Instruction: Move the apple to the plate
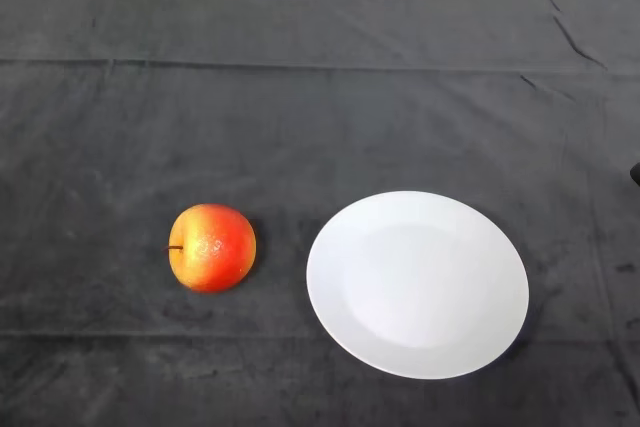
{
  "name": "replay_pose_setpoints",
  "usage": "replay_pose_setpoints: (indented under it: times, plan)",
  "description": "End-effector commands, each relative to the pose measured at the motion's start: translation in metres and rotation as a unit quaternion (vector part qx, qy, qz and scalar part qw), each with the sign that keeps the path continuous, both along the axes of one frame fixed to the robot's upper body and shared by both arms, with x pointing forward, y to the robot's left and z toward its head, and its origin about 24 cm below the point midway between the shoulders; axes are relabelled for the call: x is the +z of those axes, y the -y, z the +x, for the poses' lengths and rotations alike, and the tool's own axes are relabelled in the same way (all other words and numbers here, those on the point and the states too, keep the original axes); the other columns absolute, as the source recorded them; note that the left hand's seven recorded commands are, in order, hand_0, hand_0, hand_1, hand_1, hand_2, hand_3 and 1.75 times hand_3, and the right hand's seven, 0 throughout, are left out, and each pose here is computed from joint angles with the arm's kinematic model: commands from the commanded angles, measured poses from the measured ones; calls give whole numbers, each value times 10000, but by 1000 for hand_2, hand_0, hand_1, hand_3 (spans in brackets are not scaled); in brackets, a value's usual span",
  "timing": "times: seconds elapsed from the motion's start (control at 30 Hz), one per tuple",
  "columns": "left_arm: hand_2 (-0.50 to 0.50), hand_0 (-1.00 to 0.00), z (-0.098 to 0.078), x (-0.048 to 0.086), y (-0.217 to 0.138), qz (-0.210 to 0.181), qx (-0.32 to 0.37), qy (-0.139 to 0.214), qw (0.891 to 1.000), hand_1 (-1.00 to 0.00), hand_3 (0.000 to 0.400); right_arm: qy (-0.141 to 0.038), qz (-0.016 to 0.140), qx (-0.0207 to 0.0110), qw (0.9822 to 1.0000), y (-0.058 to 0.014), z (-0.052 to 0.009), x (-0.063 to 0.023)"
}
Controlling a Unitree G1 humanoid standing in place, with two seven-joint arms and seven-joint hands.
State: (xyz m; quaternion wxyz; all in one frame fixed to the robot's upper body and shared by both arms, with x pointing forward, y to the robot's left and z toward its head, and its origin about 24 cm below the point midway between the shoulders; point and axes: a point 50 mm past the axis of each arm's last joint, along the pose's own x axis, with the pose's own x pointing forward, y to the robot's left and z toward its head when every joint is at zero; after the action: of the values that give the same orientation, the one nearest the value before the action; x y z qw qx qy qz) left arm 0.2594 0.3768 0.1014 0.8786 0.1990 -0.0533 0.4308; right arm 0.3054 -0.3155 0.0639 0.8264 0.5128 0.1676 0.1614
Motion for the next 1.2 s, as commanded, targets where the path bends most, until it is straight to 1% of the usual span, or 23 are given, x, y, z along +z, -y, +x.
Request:
replay_pose_setpoints:
  times: [0.03,0.17,0.37,0.5,0.7,0.83,1.2]
  plan:
    - [0,0,1,-50,119,63,-270,-207,9994,0,0,171,-70,-111,9998,122,15,170]
    - [0,0,66,22,325,125,-670,-334,9971,0,0,171,-78,-114,9998,121,16,169]
    - [0,0,154,123,682,204,-1284,-577,9898,0,0,171,-90,-118,9997,120,16,166]
    - [0,0,190,174,912,240,-1686,-762,9824,0,0,170,-97,-121,9997,120,17,166]
    - [0,0,236,210,1204,275,-2197,-1027,9698,0,0,170,-104,-126,9997,119,17,165]
    - [0,0,254,202,1361,292,-2509,-1222,9598,0,0,170,-107,-128,9997,119,17,165]
    - [0,0,312,51,1675,341,-3155,-1870,9297,0,0,168,-109,-134,9997,119,18,164]
